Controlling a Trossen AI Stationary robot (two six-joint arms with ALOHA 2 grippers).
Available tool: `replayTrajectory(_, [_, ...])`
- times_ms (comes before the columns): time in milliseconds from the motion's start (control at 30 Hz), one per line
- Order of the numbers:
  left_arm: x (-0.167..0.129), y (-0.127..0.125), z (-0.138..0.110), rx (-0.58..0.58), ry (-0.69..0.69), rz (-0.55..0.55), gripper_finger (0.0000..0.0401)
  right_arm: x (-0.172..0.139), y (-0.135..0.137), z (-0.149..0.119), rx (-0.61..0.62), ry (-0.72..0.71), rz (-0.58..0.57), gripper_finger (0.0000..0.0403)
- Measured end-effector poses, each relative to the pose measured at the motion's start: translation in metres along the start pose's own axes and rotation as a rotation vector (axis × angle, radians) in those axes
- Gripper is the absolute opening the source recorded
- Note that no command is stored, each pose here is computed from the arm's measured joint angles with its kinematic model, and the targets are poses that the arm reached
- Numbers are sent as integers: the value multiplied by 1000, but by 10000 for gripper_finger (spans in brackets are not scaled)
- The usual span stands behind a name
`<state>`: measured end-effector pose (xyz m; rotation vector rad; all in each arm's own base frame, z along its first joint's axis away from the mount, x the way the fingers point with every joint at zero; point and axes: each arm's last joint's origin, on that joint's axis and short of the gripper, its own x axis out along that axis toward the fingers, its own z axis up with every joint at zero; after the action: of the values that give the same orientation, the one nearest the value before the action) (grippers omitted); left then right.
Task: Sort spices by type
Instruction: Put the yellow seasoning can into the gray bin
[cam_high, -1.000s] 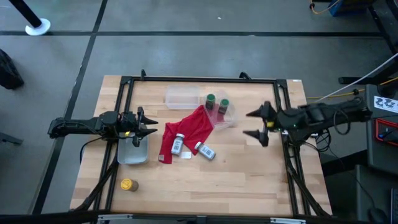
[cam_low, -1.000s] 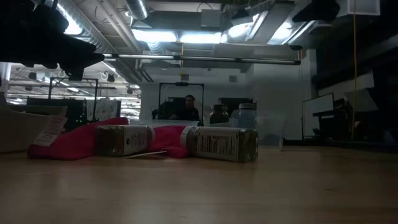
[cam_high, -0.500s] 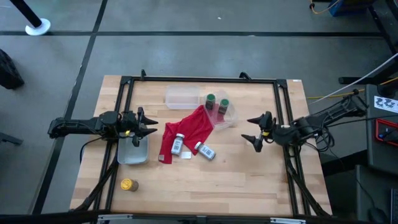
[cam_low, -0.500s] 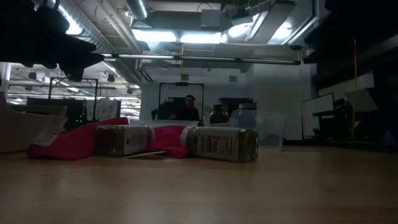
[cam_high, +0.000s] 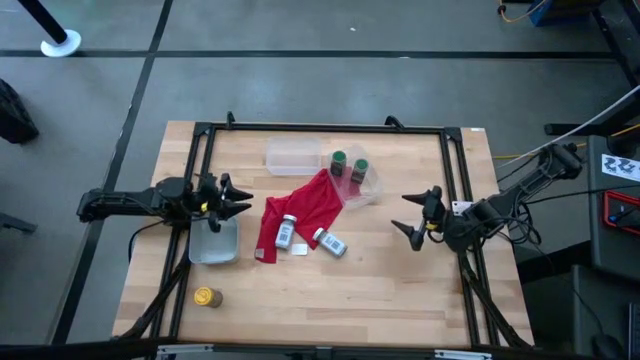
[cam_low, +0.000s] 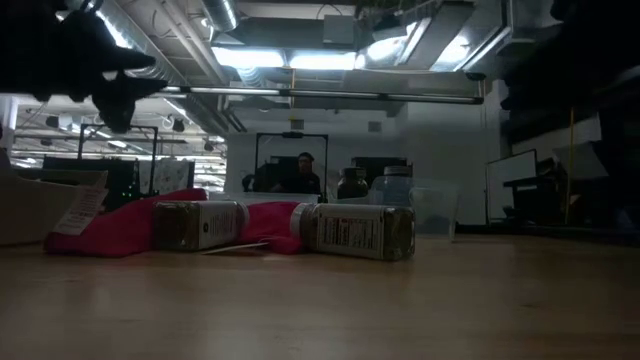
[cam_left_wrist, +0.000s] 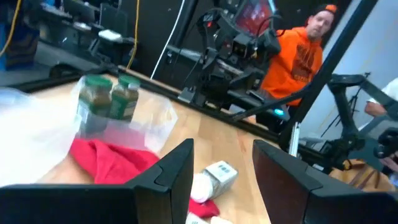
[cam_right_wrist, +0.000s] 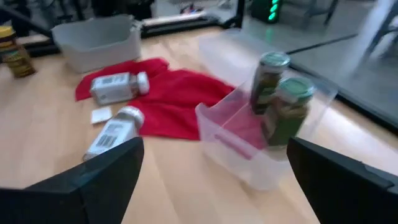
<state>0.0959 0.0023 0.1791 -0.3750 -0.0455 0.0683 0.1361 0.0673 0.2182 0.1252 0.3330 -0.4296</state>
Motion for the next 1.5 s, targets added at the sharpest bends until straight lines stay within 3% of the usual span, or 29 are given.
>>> replayTrajectory(167, [-3, -5, 12, 75, -36, -10, 150, -2, -5, 6, 43, -78, -81, 395])
replayTrajectory(400, [-3, -5, 16, 84, -63, 16, 150, 15, -10, 23, 198, -113, -55, 395])
replayTrajectory(633, [-16, -17, 49, 156, 27, 42, 150, 26, -25, 24, 184, -88, -165, 395])
replayTrajectory(700, [-19, -22, 62, 169, 85, 64, 150, 27, -25, 24, 198, -71, -128, 395])
replayTrajectory(833, [-16, -31, 85, 162, 232, 109, 150, 29, -24, 24, 115, -16, -25, 394])
replayTrajectory(1000, [7, -43, 99, 137, 499, 142, 150, 28, -29, 32, 156, 24, 213, 395])
replayTrajectory(1300, [54, -78, 106, -99, 986, 95, 150, 37, -42, 35, 137, 74, 325, 395])
replayTrajectory(1400, [59, -92, 106, -296, 1186, 172, 150, 37, -43, 34, 128, 84, 317, 394])
replayTrajectory(1500, [58, -106, 100, -534, 1388, 317, 150, 37, -43, 34, 128, 85, 327, 395])
